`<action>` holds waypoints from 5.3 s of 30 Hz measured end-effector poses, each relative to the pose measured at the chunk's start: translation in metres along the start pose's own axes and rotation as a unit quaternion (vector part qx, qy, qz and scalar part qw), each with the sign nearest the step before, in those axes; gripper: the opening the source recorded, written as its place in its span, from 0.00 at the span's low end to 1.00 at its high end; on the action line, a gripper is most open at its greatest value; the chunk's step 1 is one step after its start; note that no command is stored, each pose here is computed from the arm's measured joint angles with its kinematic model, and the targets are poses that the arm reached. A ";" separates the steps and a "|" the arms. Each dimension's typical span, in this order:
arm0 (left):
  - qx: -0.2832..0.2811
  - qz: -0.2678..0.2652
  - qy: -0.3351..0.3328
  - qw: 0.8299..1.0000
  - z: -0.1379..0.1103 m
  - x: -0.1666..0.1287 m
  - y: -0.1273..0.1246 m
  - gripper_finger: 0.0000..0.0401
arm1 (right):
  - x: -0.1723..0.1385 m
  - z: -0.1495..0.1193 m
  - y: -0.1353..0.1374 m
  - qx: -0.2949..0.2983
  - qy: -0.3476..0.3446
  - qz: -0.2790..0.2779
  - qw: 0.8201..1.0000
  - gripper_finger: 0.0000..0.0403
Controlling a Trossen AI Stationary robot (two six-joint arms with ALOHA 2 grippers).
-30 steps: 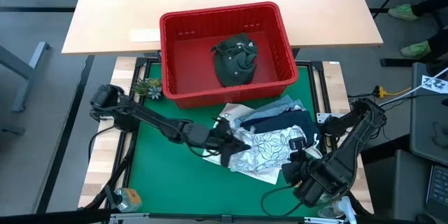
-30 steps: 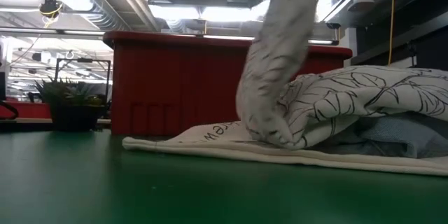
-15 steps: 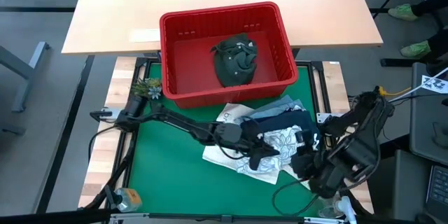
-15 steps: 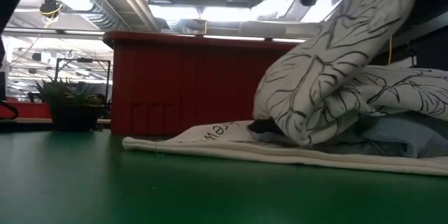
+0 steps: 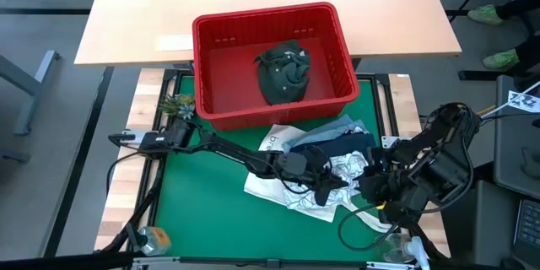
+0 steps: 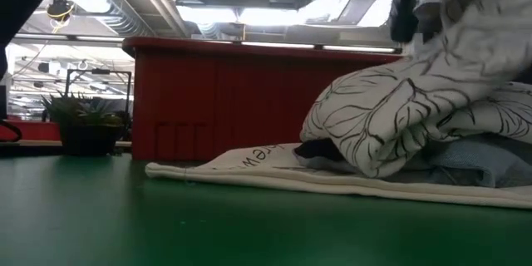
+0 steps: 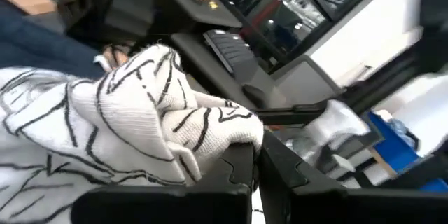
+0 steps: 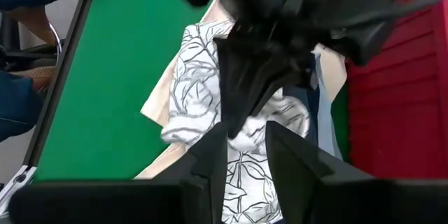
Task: Fold laundry
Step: Fold the patterned white shirt
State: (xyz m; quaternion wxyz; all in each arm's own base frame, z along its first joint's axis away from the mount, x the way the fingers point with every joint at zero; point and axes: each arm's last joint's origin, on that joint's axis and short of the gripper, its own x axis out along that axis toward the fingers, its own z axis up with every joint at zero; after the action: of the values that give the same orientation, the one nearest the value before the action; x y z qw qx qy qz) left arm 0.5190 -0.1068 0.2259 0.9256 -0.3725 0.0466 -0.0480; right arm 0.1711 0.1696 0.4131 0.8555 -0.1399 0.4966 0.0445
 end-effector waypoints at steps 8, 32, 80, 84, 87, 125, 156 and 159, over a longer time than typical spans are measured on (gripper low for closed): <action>0.003 0.034 0.002 0.999 -0.023 0.015 0.025 0.02 | 0.000 0.000 0.000 0.000 0.000 -0.001 1.000 0.24; 0.100 0.072 -0.012 0.992 -0.028 0.018 0.039 0.19 | 0.001 0.000 0.000 0.000 0.001 -0.001 1.000 0.24; 0.310 0.211 0.351 0.858 -0.023 -0.061 -0.013 0.26 | 0.172 -0.115 0.035 0.048 0.262 -0.063 0.962 0.24; 0.296 0.217 0.348 0.863 -0.022 -0.062 -0.014 0.26 | 0.169 -0.115 0.034 0.048 0.281 -0.058 0.957 0.24; 0.280 0.226 0.348 0.866 -0.018 -0.065 -0.016 0.25 | 0.163 -0.111 0.033 0.048 0.283 -0.059 0.956 0.24; 0.265 0.333 0.380 0.821 -0.014 -0.076 0.011 0.16 | 0.233 -0.002 0.048 0.025 0.000 0.010 1.000 0.24; 0.230 0.306 0.439 0.813 0.050 -0.141 -0.037 0.01 | 0.176 -0.019 0.054 -0.024 0.095 0.034 0.995 0.24; 0.237 0.297 0.448 0.810 0.047 -0.153 -0.053 0.01 | 0.150 -0.031 0.055 -0.008 0.088 0.010 0.996 0.24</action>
State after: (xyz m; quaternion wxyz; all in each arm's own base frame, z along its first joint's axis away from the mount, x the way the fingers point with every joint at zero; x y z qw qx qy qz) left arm 0.3706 -0.0939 0.3045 0.8309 -0.0474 0.5514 0.0581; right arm 0.2091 0.2039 0.2589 0.8070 -0.1448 0.5708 0.0445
